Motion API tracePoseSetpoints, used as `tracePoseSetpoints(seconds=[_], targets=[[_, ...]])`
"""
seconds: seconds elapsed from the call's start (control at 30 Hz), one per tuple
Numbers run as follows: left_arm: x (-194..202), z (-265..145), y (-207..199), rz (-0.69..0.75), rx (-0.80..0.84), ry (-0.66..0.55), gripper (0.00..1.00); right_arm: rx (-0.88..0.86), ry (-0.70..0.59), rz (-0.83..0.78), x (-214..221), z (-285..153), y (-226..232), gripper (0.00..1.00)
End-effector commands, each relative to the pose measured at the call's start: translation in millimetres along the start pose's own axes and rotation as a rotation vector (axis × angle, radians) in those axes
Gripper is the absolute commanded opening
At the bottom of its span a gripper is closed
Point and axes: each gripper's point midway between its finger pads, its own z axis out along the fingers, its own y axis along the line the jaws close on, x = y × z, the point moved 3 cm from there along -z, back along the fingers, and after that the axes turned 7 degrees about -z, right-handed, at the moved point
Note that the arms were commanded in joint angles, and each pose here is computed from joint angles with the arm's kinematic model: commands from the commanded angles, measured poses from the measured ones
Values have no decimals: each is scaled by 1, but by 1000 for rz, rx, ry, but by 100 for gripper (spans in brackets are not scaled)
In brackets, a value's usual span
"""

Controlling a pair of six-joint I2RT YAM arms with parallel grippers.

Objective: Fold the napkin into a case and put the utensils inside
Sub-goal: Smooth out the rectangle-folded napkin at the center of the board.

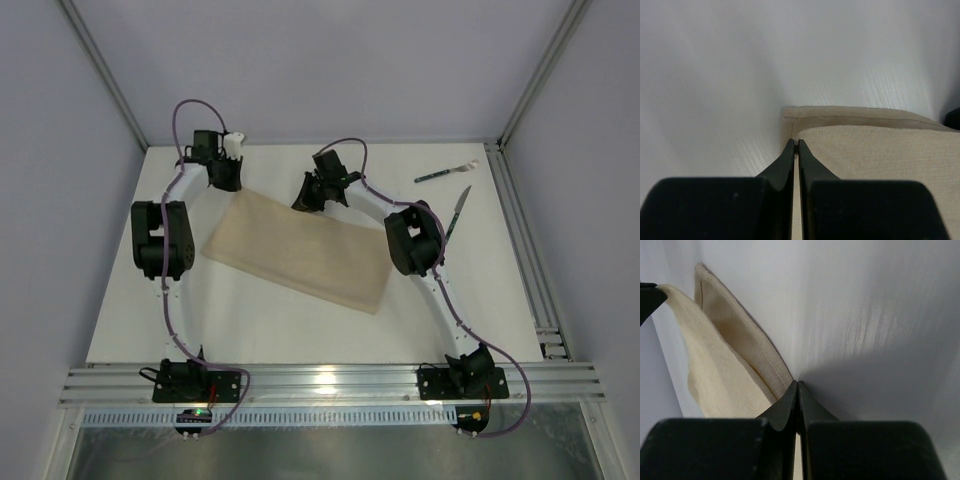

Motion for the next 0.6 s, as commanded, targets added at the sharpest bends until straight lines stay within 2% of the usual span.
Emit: tracePoseSetpoints(seconds=[0.0, 0.13, 0.23, 0.27, 0.37, 0.4, 0.57], targets=[[-1, 12, 0, -2, -7, 17, 0, 21, 8, -38, 1, -3, 4, 4], [3, 21, 0, 4, -16, 45, 0, 49, -33, -80, -11, -13, 7, 4], [5, 22, 1, -4, -29, 55, 6, 84, -81, -107, -24, -27, 10, 4], [6, 22, 2, -7, -36, 57, 7, 93, -97, -114, -30, -32, 8, 9], [2, 18, 2, -7, -42, 44, 12, 132, -169, -112, -50, -53, 6, 16], [1, 16, 2, -5, -47, 40, 16, 154, -188, -100, -56, -59, -4, 21], [-11, 4, 0, 3, -54, 8, 34, 181, -305, -111, -89, -112, -2, 24]])
